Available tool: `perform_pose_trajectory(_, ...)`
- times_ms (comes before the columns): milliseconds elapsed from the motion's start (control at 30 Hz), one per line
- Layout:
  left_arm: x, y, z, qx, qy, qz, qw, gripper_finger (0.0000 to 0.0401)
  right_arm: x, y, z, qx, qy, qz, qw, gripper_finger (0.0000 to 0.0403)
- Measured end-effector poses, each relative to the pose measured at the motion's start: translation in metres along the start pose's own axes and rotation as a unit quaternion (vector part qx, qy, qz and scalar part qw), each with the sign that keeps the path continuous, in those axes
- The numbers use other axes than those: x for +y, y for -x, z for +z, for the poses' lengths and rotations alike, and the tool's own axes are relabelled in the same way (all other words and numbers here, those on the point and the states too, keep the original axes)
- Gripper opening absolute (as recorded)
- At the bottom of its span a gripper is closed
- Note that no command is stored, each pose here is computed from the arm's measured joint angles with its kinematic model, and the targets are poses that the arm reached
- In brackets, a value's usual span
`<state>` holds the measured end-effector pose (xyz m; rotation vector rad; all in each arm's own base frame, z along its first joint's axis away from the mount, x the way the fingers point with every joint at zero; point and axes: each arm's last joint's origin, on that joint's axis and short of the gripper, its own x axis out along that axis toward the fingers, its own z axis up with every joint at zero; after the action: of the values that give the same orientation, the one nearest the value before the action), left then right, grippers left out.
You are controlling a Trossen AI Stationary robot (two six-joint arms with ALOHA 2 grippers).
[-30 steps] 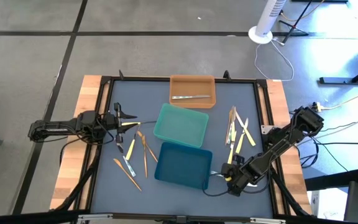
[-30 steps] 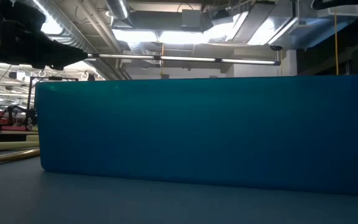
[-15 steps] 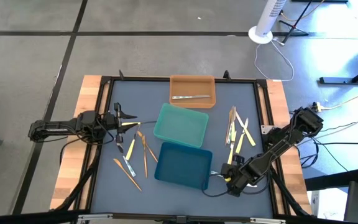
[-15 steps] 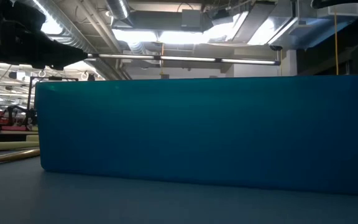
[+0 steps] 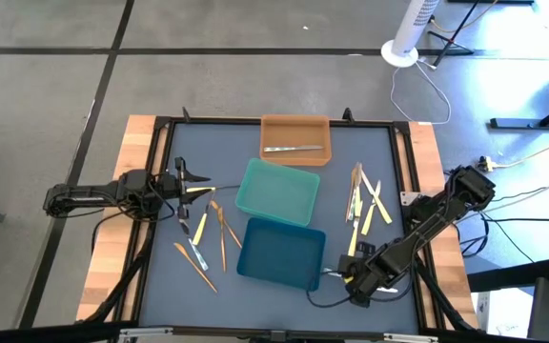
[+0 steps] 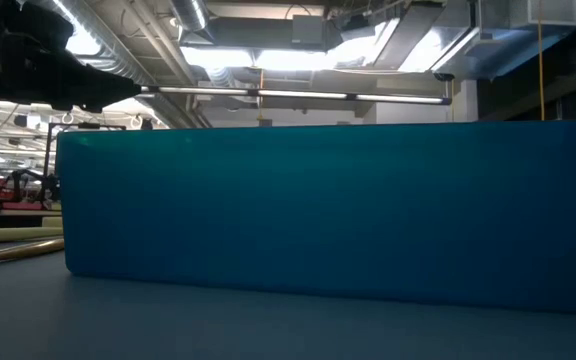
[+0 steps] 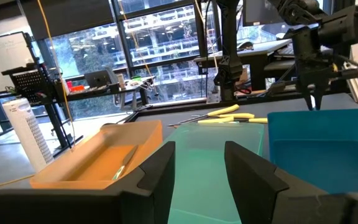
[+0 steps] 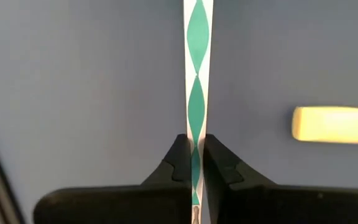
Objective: Sort silverware by color (type)
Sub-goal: Put the white and blue knife into the orange bin
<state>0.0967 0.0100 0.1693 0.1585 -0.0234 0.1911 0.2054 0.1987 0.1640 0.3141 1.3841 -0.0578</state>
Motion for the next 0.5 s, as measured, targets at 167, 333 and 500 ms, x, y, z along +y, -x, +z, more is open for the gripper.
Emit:
perform_pose_trajectory(167,0.000,0.000,0.000,0.000,0.000,0.000,1.000,0.0133,0.008,0.017,0.006,0.007,0.023,-0.012,1.000,0.0002)
perform_pose_trajectory(333,0.000,0.000,0.000,0.000,0.000,0.000,1.000,0.0133,0.014,0.043,0.011,0.027,0.029,-0.043,0.998,0.0003)
perform_pose_trajectory(500,0.000,0.000,0.000,0.000,0.000,0.000,1.000,0.0133,0.020,0.070,0.016,0.032,0.033,-0.065,0.997,0.0003)
